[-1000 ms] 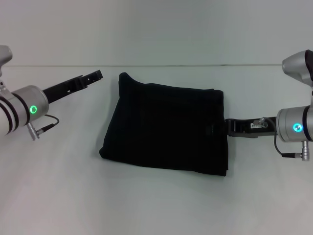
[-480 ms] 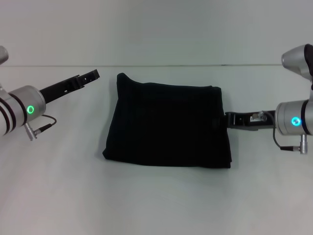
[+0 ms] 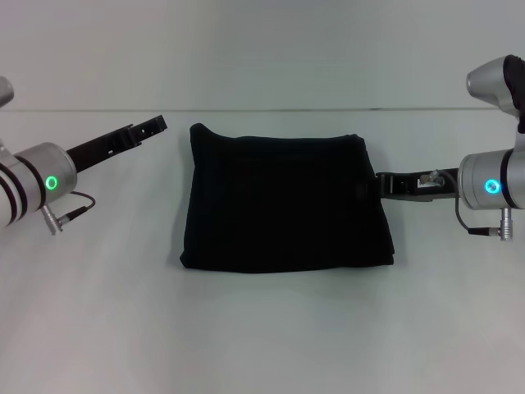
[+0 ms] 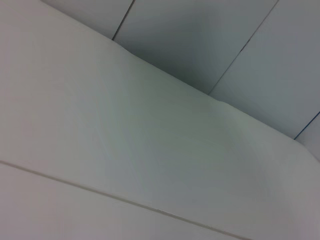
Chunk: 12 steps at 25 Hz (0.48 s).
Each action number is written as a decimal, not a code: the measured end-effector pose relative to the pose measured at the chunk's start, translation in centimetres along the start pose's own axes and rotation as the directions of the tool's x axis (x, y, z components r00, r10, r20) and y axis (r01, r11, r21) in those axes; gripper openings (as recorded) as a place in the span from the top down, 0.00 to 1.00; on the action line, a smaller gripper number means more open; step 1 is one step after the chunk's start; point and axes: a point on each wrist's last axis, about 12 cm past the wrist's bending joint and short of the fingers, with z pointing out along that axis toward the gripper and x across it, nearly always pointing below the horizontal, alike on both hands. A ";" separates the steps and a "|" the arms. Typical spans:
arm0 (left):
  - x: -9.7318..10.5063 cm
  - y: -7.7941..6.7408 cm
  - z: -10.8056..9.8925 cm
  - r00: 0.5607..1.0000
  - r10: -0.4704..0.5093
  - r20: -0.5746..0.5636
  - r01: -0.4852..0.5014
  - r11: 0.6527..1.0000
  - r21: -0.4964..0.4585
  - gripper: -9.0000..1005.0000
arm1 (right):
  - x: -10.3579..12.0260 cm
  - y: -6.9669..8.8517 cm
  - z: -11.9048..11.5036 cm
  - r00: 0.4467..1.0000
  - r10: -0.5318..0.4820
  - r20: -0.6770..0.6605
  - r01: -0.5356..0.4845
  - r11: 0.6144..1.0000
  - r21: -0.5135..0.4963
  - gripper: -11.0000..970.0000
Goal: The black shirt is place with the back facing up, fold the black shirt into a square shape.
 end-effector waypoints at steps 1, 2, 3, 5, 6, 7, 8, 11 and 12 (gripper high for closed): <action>0.0 0.0 0.0 1.000 0.000 0.000 0.000 1.000 0.000 0.13 | 0.0 0.0 0.0 1.000 0.000 0.000 0.000 1.000 0.000 0.89; 0.0 0.0 0.0 1.000 -0.001 0.000 0.001 1.000 0.000 0.13 | 0.0 0.0 0.0 1.000 0.000 0.000 0.000 1.000 0.001 0.89; 0.0 0.0 0.0 1.000 -0.001 0.000 0.001 1.000 -0.001 0.13 | 0.0 0.0 0.0 1.000 0.000 0.001 0.000 1.000 0.002 0.89; 0.0 0.0 0.0 1.000 -0.003 0.001 0.003 1.000 -0.001 0.13 | 0.1 -0.1 0.0 1.000 0.003 0.002 -0.003 1.000 0.005 0.89; 0.0 0.0 0.0 1.000 -0.004 0.001 0.004 1.000 -0.001 0.13 | 0.2 -0.2 0.0 1.000 0.004 0.002 -0.004 1.000 0.007 0.89; 0.0 0.0 0.0 1.000 -0.005 0.001 0.005 1.000 -0.001 0.13 | 0.3 -0.2 0.0 1.000 -0.001 0.005 0.001 1.000 0.008 0.89; 0.0 0.0 0.0 1.000 -0.005 0.001 0.005 1.000 0.000 0.13 | 0.3 -0.2 0.0 1.000 -0.009 0.009 0.009 1.000 0.009 0.89; -0.1 -0.1 0.1 1.000 -0.002 0.002 0.002 1.000 0.003 0.13 | 0.3 -0.5 -0.2 0.999 -0.038 0.031 0.037 0.999 0.014 0.90; -0.2 -0.2 0.1 1.000 0.000 0.004 0.000 1.000 0.005 0.13 | 0.3 -0.6 -0.3 0.998 -0.041 0.040 0.040 0.999 0.019 0.90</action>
